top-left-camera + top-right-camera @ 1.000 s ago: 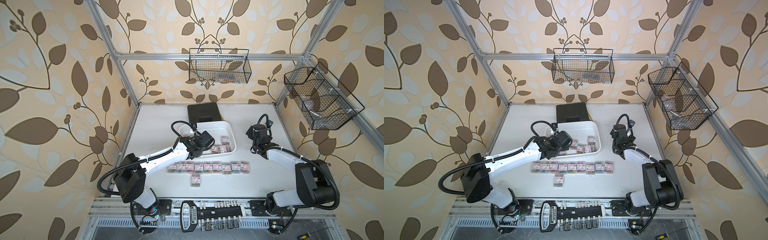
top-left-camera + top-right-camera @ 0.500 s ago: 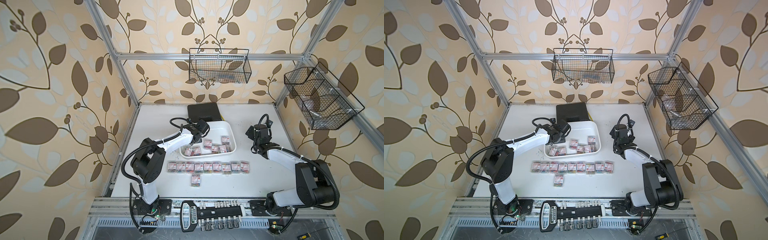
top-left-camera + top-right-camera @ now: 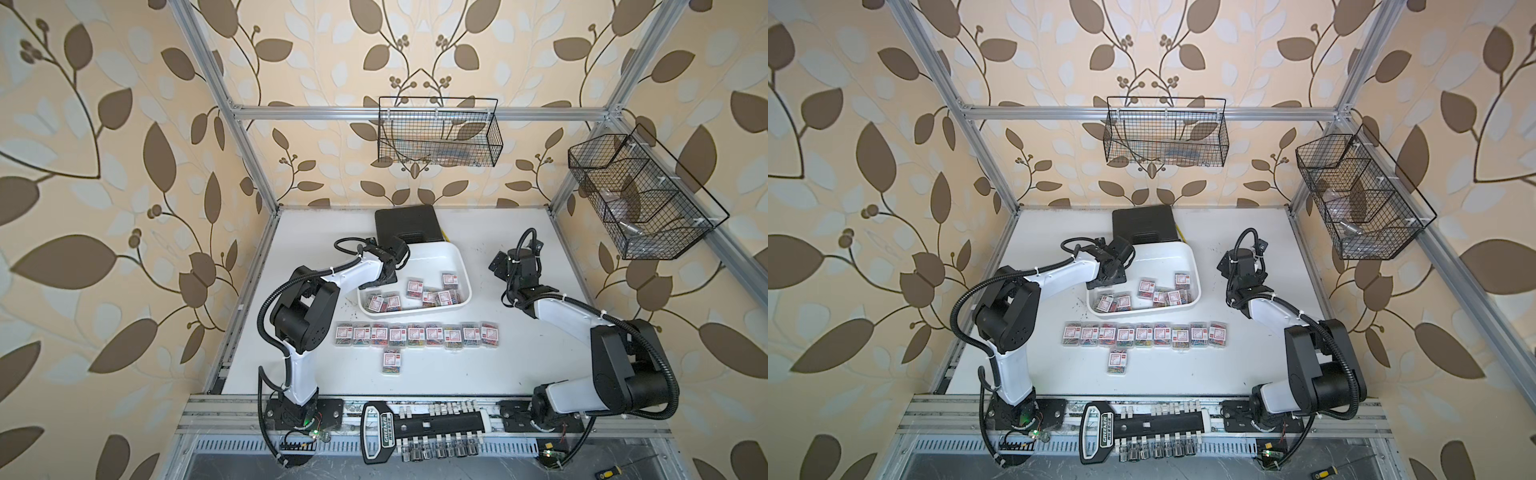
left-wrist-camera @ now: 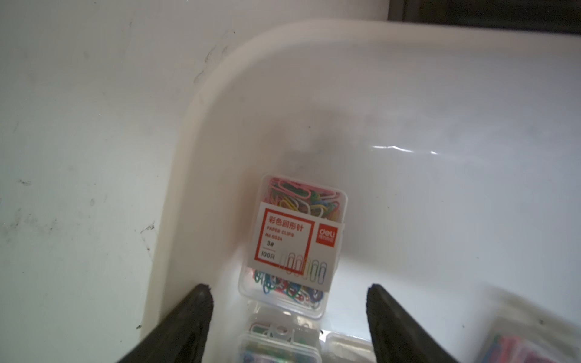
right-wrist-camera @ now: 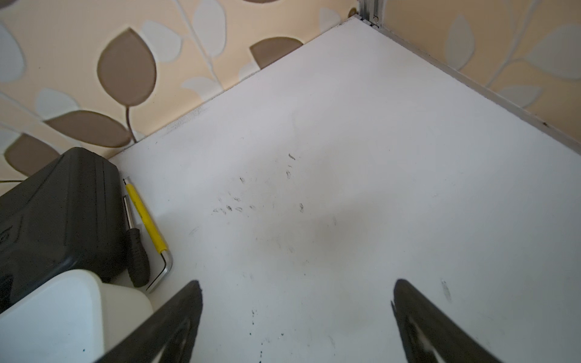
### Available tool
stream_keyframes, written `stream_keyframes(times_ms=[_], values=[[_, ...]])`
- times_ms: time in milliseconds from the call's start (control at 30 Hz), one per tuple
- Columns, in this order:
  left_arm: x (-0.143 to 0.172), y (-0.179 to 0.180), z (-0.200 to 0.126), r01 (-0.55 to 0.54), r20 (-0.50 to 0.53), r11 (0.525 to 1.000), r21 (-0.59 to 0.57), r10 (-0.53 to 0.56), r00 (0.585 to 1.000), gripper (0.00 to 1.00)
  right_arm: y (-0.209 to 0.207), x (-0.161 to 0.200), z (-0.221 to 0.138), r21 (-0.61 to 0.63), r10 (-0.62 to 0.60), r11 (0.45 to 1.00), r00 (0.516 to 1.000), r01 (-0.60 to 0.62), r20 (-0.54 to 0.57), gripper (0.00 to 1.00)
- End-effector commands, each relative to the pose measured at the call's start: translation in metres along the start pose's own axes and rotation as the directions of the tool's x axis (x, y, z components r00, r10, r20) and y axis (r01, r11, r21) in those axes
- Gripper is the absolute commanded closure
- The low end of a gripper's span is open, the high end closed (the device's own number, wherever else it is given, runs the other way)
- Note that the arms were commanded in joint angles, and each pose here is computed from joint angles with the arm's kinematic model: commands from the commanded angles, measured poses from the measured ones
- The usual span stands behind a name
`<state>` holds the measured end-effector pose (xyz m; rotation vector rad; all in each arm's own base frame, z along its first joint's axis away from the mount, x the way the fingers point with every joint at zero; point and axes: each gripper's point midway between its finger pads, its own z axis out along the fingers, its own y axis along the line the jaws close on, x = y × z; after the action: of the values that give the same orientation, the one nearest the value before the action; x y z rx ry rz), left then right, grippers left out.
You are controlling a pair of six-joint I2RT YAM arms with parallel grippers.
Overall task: Take the paper clips out of the storage box
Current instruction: Adjust the boxed paper clips in the storage box.
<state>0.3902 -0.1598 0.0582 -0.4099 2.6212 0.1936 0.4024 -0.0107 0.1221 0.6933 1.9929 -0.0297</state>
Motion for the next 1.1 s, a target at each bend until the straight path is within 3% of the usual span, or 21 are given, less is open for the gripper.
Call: stream_keyframes(times_ms=[0, 200, 433, 667, 1067], values=[[0.001, 0.005, 0.005, -0.009, -0.024, 0.999, -0.031, 0.008, 1.0, 0.19, -0.001, 0.001, -0.002, -0.01, -0.007, 1.0, 1.0, 0.007, 0.0, 0.05], [0.008, 0.002, 0.015, -0.018, -0.06, 0.999, -0.034, 0.016, 0.998, 0.08, -0.002, 0.001, -0.003, -0.016, -0.002, 1.0, 1.0, 0.002, 0.001, 0.05], [0.016, -0.029, 0.015, -0.015, -0.129, 0.993, 0.115, 0.03, 0.991, 0.11, -0.003, 0.001, -0.003, -0.021, 0.007, 1.0, 1.0, -0.007, 0.0, 0.05], [0.013, -0.04, 0.01, -0.004, -0.132, 0.986, 0.168, 0.027, 0.991, 0.15, -0.004, 0.001, -0.004, -0.024, 0.012, 1.0, 1.0, -0.012, 0.002, 0.05], [0.002, -0.011, 0.009, 0.017, -0.096, 0.999, 0.033, -0.014, 0.995, 0.13, -0.005, 0.002, -0.004, -0.027, 0.016, 1.0, 1.0, -0.016, -0.002, 0.05]])
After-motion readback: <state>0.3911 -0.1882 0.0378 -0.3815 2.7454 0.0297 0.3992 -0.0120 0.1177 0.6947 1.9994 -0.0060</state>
